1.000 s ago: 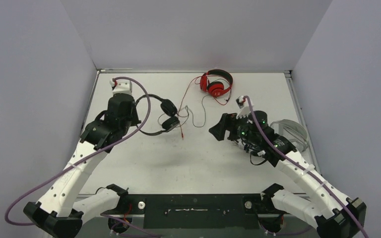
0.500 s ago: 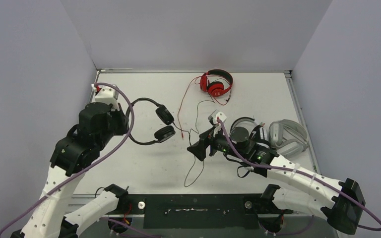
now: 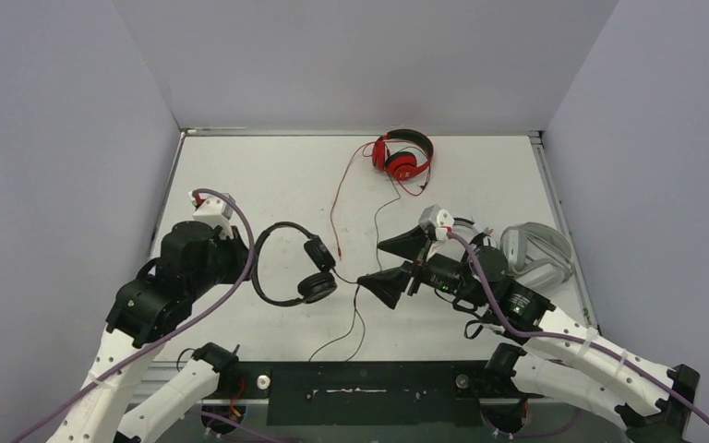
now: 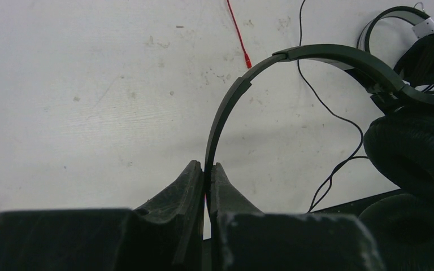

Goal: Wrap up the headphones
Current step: Pick up the headphones from the corner of the board.

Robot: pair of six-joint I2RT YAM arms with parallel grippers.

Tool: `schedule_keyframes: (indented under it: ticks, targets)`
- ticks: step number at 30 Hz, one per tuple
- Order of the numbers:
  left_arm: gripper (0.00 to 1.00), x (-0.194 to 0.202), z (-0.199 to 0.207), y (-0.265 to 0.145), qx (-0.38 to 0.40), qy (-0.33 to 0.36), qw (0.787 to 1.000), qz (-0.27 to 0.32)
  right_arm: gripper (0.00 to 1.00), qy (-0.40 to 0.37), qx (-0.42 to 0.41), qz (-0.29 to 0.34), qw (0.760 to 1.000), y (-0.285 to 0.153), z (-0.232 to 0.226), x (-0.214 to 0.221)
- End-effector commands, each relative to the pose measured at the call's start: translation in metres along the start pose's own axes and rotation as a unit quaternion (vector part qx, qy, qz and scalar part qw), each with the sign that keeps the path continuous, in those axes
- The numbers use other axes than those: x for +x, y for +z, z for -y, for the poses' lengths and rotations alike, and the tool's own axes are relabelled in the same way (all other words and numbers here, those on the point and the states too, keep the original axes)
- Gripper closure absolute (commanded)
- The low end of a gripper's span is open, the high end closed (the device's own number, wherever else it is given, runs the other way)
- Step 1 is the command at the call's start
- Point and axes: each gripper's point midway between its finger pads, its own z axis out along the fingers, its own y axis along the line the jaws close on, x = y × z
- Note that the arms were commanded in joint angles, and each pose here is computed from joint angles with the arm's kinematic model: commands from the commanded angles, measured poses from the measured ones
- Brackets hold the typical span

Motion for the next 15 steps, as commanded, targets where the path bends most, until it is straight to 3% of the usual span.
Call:
schedule_keyframes:
  ticks: [1, 12, 15]
  targets:
    - [1.00, -0.004, 0.014, 0.021, 0.033, -0.030, 0.999, 0.022, 0.00, 0.043, -0.010, -0.040, 0.998, -0.012, -0.012, 0.008]
    - [1.00, 0.026, 0.013, 0.079, 0.043, -0.010, 0.999, 0.014, 0.00, 0.179, 0.144, -0.120, 0.966, 0.022, 0.027, 0.027]
    - [1.00, 0.028, 0.018, 0.082, 0.056, -0.008, 0.998, 0.019, 0.00, 0.196, 0.149, -0.134, 0.960, 0.039, 0.030, 0.035]
